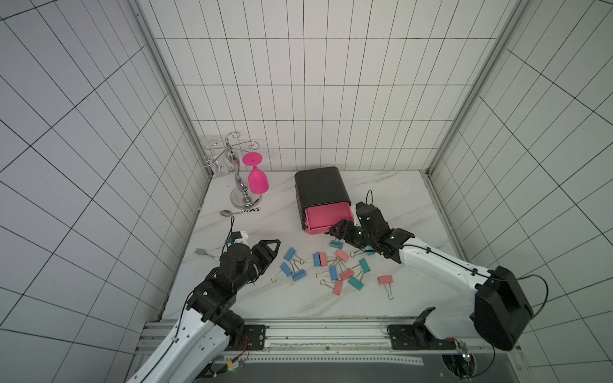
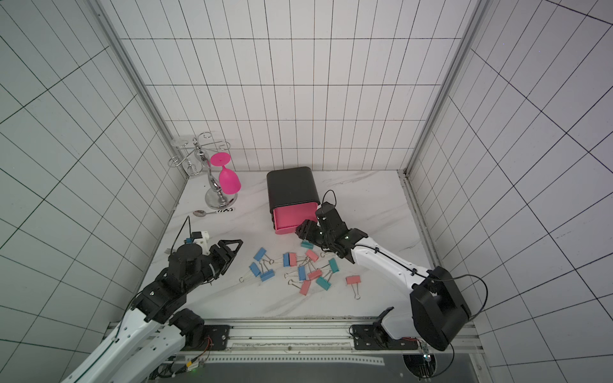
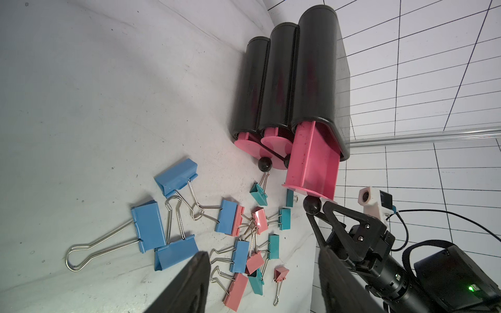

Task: Put the binder clips in the drawer according to color
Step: Open the drawer in the storage box, then pick up the binder clip at the center of the board.

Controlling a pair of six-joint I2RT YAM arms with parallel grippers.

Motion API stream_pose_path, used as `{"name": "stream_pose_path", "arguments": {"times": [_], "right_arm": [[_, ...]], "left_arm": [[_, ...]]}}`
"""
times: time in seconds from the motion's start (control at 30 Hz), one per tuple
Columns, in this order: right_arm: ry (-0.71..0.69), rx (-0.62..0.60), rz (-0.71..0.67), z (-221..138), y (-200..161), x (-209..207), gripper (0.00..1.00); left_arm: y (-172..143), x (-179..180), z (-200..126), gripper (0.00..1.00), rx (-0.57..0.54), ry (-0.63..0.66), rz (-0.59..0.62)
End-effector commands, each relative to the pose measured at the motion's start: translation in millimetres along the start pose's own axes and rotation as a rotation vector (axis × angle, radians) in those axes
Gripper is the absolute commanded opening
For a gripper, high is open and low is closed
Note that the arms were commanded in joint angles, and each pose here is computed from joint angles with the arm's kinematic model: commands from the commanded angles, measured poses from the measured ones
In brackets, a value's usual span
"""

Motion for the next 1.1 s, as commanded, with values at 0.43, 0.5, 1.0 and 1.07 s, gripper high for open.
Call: {"name": "stream_pose_path", "arguments": {"times": [0.43, 0.5, 1.0, 1.07], "right_arm": [[-0.162, -0.03, -0.116, -60, -3, -19, 0.65], [-0.217, -0.032, -0.115, -72, -4, -27, 0.65], [-0.525, 0.003, 0.061, -126, -8, -122, 0.69], [-0.537, 0.04, 0.081, -122, -6, -134, 0.68]], "left_arm": [[2, 2, -4, 0.67, -0.001, 0.072, 0.064], [0, 3, -4, 0.67, 0.016, 0.106, 0.092], [-11, 22, 3, 0.67, 0.106, 0.222, 0.112], [-12, 23, 5, 0.67, 0.114, 0.216, 0.098]]}}
Point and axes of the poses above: each gripper's point midway between its finger pads, its own z axis out along the fingers, its own x axis along the line the jaws close on, y = z × x, the point moved 2 cm from there along -z, back along the fingers, and after that the axes turned 13 degrees about -z, right-handed, at the moved point
